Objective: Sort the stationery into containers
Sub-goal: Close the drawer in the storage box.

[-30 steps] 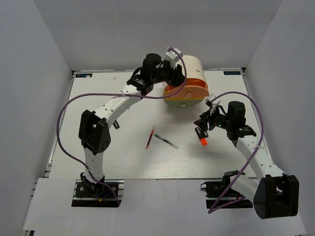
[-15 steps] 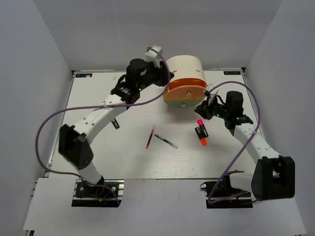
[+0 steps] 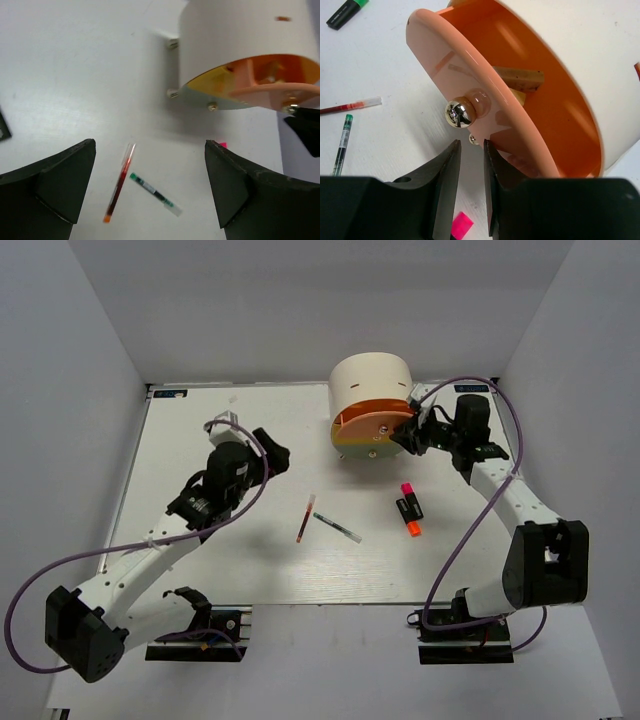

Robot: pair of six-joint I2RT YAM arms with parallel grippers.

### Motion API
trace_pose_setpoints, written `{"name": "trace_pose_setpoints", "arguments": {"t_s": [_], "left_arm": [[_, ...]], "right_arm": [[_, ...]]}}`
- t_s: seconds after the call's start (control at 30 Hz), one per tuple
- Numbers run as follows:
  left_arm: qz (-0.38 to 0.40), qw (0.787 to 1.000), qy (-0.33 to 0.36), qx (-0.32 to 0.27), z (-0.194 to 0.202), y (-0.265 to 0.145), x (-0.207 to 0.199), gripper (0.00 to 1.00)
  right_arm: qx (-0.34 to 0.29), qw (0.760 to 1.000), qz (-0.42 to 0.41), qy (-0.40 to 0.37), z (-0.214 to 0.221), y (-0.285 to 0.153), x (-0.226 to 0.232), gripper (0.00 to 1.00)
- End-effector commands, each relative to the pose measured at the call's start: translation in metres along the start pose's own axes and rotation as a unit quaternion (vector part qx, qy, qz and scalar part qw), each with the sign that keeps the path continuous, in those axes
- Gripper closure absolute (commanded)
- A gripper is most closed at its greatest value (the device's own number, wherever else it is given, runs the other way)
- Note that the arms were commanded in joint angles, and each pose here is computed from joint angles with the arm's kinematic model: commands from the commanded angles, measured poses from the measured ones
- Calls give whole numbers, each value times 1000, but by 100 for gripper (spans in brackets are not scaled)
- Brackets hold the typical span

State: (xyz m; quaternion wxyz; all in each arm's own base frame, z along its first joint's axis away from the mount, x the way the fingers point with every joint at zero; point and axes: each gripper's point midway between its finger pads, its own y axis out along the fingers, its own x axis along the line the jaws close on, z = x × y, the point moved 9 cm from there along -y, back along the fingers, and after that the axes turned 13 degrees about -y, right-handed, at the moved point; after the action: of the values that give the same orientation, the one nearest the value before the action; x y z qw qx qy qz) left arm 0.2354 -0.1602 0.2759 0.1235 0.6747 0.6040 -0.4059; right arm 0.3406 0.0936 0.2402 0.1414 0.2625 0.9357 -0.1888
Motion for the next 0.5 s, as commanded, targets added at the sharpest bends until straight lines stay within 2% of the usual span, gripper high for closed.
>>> {"name": "trace_pose_setpoints", "arguments": {"t_s": [0.0,0.17,0.47], "left_arm": [[-102,991,-88,-8,14,-6,33,0],[-122,984,-132,-4,24,-11,46,0],[-166,978,-125,12,33,-5,58,0]], "right_arm": [[-20,999,8,-35,-17,4,-17,69],[-17,999,27,-31,-18,9,-29,70],[-15,999,46,-19,-18,19,-44,70]]}}
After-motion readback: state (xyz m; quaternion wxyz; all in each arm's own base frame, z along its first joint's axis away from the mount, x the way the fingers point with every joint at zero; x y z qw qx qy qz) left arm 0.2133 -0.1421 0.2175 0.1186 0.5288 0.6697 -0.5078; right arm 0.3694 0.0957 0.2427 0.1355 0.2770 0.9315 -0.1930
